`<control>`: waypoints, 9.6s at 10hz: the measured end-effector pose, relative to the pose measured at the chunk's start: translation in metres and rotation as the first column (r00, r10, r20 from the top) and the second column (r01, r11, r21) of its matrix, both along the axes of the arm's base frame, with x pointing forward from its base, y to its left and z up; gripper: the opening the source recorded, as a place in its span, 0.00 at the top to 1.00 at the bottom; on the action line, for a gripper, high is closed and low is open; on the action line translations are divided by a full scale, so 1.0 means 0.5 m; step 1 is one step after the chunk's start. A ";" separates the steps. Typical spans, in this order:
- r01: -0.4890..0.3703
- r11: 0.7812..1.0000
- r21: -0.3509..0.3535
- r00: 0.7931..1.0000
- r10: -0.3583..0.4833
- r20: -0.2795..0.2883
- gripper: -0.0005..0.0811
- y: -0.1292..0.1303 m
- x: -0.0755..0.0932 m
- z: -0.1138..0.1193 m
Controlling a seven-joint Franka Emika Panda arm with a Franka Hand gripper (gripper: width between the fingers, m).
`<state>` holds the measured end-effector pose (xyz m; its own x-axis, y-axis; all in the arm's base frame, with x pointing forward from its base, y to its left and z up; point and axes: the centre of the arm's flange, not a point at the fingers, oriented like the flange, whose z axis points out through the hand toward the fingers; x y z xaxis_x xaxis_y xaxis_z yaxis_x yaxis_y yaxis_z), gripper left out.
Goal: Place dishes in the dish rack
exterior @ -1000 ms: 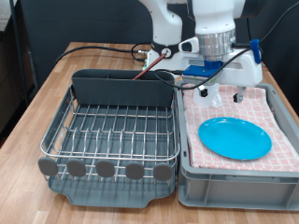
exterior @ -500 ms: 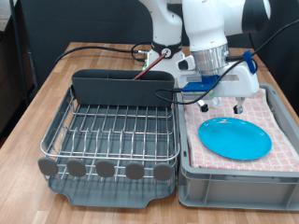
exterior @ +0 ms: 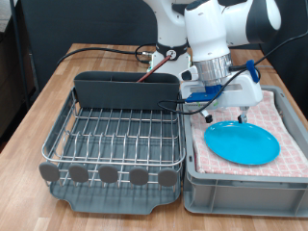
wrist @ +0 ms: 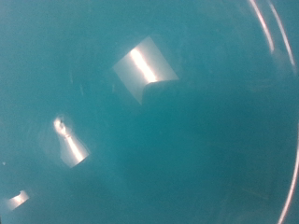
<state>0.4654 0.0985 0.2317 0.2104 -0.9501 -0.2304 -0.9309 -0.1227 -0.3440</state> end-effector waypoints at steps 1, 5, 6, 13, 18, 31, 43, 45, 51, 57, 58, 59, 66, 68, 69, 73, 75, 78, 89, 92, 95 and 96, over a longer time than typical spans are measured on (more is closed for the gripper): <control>-0.001 1.000 0.000 1.000 0.001 -0.003 0.01 0.000 0.001 -0.004; -0.014 1.000 0.007 1.000 0.014 0.002 0.01 0.009 0.021 -0.015; -0.018 1.000 0.010 1.000 0.018 0.004 0.01 0.012 0.026 -0.017; -0.032 0.999 0.038 0.999 0.031 0.030 0.01 0.021 0.032 -0.024; -0.030 0.999 0.036 0.999 0.029 0.024 0.61 0.022 0.033 -0.025; 0.036 0.991 -0.128 0.986 -0.056 -0.157 0.97 -0.008 0.049 0.125; -0.026 0.936 -0.351 0.941 -0.096 -0.324 0.97 -0.138 0.004 0.357; -0.008 0.938 -0.348 0.941 -0.111 -0.320 0.97 -0.142 0.004 0.361; -0.283 0.784 -0.553 0.911 0.040 -0.411 0.97 -0.297 -0.005 0.392; -0.516 0.658 -0.548 0.854 0.342 -0.393 0.97 -0.495 0.015 0.425; -0.506 0.665 -0.550 0.859 0.332 -0.390 0.97 -0.494 0.015 0.424; -0.515 0.652 -0.556 0.854 0.339 -0.395 0.97 -0.492 0.017 0.425; -0.599 0.543 -0.589 0.800 0.448 -0.400 0.97 -0.492 0.079 0.412; -0.602 0.539 -0.589 0.798 0.440 -0.413 0.97 -0.498 0.089 0.412; -0.609 0.529 -0.591 0.792 0.438 -0.425 0.97 -0.500 0.094 0.406; -0.632 0.484 -0.605 0.774 0.431 -0.463 0.97 -0.504 0.109 0.372; -0.638 0.444 -0.629 0.768 0.422 -0.482 0.97 -0.502 0.117 0.356; -0.666 0.389 -0.637 0.742 0.430 -0.513 0.97 -0.487 0.126 0.327; -0.725 0.255 -0.639 0.675 0.448 -0.586 0.97 -0.474 0.095 0.217; -0.709 0.278 -0.648 0.692 0.451 -0.564 0.97 -0.482 0.108 0.202; -0.684 0.339 -0.646 0.724 0.429 -0.540 0.97 -0.487 0.121 0.183; -0.674 0.367 -0.641 0.735 0.425 -0.528 0.88 -0.487 0.123 0.176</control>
<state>0.5268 -0.1452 0.3197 0.8128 -0.4502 0.3697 -0.5743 -0.7256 0.3791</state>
